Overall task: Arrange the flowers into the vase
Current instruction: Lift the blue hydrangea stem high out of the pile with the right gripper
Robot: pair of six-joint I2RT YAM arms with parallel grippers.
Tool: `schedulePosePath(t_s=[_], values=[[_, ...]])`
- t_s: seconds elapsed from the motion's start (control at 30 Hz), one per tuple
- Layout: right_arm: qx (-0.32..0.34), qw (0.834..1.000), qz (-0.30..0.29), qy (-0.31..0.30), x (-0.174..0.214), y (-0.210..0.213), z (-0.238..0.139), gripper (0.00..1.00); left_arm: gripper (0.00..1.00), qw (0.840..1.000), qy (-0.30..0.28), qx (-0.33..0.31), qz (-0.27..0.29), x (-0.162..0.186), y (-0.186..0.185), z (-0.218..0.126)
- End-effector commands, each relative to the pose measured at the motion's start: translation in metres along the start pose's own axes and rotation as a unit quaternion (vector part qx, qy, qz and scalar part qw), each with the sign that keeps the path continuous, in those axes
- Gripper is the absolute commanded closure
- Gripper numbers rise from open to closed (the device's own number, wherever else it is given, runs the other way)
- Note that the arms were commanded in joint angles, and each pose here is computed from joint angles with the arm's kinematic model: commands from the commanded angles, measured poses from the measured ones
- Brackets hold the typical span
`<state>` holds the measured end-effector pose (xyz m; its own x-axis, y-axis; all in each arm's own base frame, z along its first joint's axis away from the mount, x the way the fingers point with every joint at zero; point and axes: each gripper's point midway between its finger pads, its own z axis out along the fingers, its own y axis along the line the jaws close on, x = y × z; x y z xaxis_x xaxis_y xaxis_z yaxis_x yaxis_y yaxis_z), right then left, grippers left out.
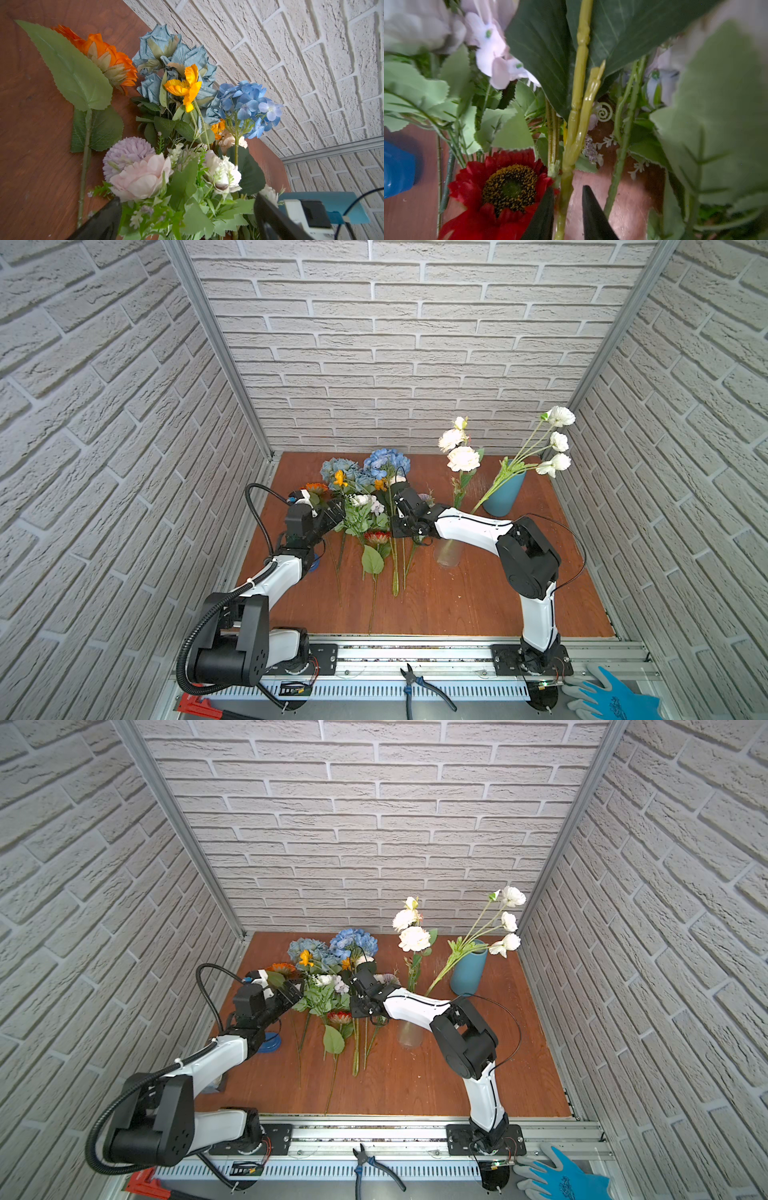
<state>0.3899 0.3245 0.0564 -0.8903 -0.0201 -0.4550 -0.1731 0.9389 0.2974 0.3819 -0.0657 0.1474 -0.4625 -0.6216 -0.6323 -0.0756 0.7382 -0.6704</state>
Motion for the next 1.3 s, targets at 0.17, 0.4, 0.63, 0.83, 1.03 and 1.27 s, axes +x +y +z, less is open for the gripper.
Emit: schedulePosePath(t_s=[0.17,0.4,0.63,0.83,1.03,1.27], values=[[-0.005,0.999,0.012,-0.030,-0.022,0.007,0.003,0.83,0.02,0.999,-0.029,0.022,0.006,-0.017,-0.012,-0.005],[0.003,0.998,-0.002,-0.058,-0.034,0.006,-0.023,0.94,0.02,0.999,-0.029,0.019,0.005,-0.017,-0.011,-0.004],[-0.023,0.993,-0.033,-0.114,-0.064,0.023,-0.075,0.94,0.02,0.999,-0.029,0.022,0.003,-0.017,-0.013,-0.003],[-0.079,0.980,-0.066,-0.168,-0.089,0.050,-0.116,0.94,0.02,0.999,-0.029,0.024,0.003,-0.018,-0.014,-0.003],[-0.126,0.963,-0.103,-0.217,-0.113,0.076,-0.166,0.94,0.02,0.999,-0.030,0.027,0.004,-0.020,-0.017,-0.005],[-0.146,0.939,-0.126,-0.285,-0.125,0.082,-0.216,0.95,0.02,0.997,-0.034,0.075,0.010,-0.022,-0.042,-0.010]])
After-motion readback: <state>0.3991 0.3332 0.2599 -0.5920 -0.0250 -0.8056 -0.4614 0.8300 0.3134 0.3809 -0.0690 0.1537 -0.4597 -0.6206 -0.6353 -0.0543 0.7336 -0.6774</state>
